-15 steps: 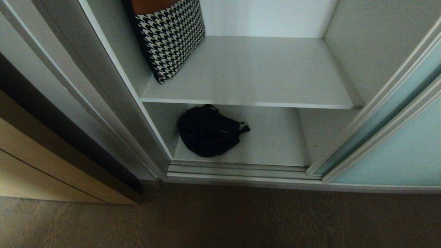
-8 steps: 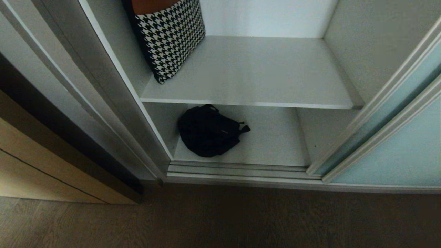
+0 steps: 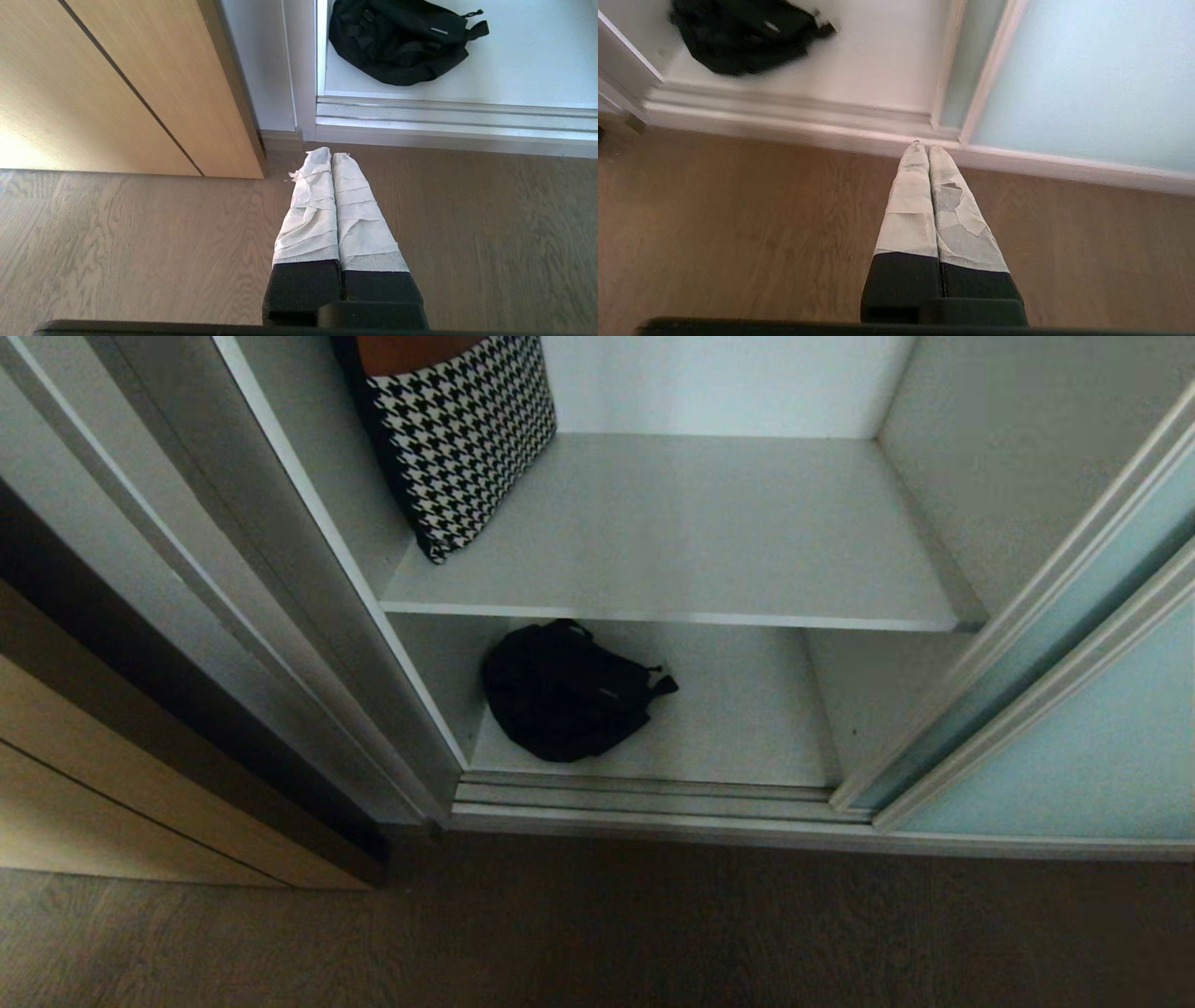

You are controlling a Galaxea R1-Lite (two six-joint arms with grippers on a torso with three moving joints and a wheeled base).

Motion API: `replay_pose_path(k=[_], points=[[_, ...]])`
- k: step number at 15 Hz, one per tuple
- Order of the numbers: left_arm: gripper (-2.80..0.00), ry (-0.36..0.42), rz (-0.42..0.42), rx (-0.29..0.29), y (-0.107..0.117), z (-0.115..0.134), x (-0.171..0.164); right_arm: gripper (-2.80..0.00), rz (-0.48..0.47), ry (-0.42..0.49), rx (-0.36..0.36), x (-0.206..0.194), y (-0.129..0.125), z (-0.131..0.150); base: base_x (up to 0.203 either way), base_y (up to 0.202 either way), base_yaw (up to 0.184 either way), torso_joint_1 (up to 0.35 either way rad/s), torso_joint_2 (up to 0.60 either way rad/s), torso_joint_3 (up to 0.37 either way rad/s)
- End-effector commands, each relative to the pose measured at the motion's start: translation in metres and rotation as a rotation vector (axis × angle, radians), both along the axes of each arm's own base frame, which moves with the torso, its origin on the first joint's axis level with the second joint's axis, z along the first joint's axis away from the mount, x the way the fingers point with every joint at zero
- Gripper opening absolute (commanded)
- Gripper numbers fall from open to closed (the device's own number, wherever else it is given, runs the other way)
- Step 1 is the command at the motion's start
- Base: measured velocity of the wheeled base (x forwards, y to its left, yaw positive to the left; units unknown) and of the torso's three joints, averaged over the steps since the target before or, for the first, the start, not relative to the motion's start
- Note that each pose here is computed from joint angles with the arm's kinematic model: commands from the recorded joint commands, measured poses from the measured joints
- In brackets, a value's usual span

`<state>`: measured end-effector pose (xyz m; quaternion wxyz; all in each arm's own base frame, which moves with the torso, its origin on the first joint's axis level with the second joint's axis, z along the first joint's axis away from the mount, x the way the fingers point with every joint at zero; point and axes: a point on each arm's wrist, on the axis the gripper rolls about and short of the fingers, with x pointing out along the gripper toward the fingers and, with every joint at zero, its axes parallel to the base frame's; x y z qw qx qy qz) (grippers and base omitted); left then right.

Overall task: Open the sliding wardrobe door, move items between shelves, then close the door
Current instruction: Close the door

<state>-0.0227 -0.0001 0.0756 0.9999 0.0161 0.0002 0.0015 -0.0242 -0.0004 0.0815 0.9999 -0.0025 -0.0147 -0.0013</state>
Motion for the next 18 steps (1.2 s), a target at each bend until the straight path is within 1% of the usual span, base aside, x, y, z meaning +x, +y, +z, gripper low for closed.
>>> replay_pose_path(k=[1, 3, 4, 7, 10, 12, 15, 16, 18], points=[[-2.8, 0.001, 0.0, 0.0, 0.0, 0.0, 0.0, -2.8, -0.012, -0.097, 0.0, -0.011, 0.0, 0.037, 0.0, 0.0, 0.0, 0.0, 0.0, 0.0], [-2.8, 0.001, 0.0, 0.0, 0.0, 0.0, 0.0, -2.8, -0.028, -0.205, 0.002, -0.032, -0.001, 0.093, 0.0, 0.0, 0.0, 0.0, 0.0, 0.0], [-2.8, 0.001, 0.0, 0.0, 0.0, 0.0, 0.0, -2.8, -0.036, -0.237, 0.002, -0.042, -0.001, 0.116, 0.0, 0.0, 0.0, 0.0, 0.0, 0.0], [-2.8, 0.001, 0.0, 0.0, 0.0, 0.0, 0.0, -2.8, -0.05, -0.259, -0.002, -0.057, -0.002, 0.174, 0.0, 0.0, 0.0, 0.0, 0.0, 0.0], [-2.8, 0.001, 0.0, 0.0, 0.0, 0.0, 0.0, -2.8, -0.069, -0.269, -0.003, -0.049, -0.003, 0.228, 0.0, 0.0, 0.0, 0.0, 0.0, 0.0], [-2.8, 0.001, 0.0, 0.0, 0.0, 0.0, 0.0, -2.8, -0.066, -0.287, 0.005, -0.042, -0.005, 0.256, 0.0, 0.0, 0.0, 0.0, 0.0, 0.0], [-2.8, 0.001, 0.0, 0.0, 0.0, 0.0, 0.0, -2.8, 0.006, -0.295, 0.027, -0.026, -0.01, 0.285, 0.0, 0.0, 0.0, 0.0, 0.0, 0.0], [-2.8, 0.001, 0.0, 0.0, 0.0, 0.0, 0.0, -2.8, 0.016, -0.298, 0.039, -0.021, -0.012, 0.294, 0.0, 0.0, 0.0, 0.0, 0.0, 0.0], [-2.8, 0.001, 0.0, 0.0, 0.0, 0.0, 0.0, -2.8, -0.034, -0.295, 0.071, -0.012, -0.015, 0.306, 0.0, 0.0, 0.0, 0.0, 0.0, 0.0]])
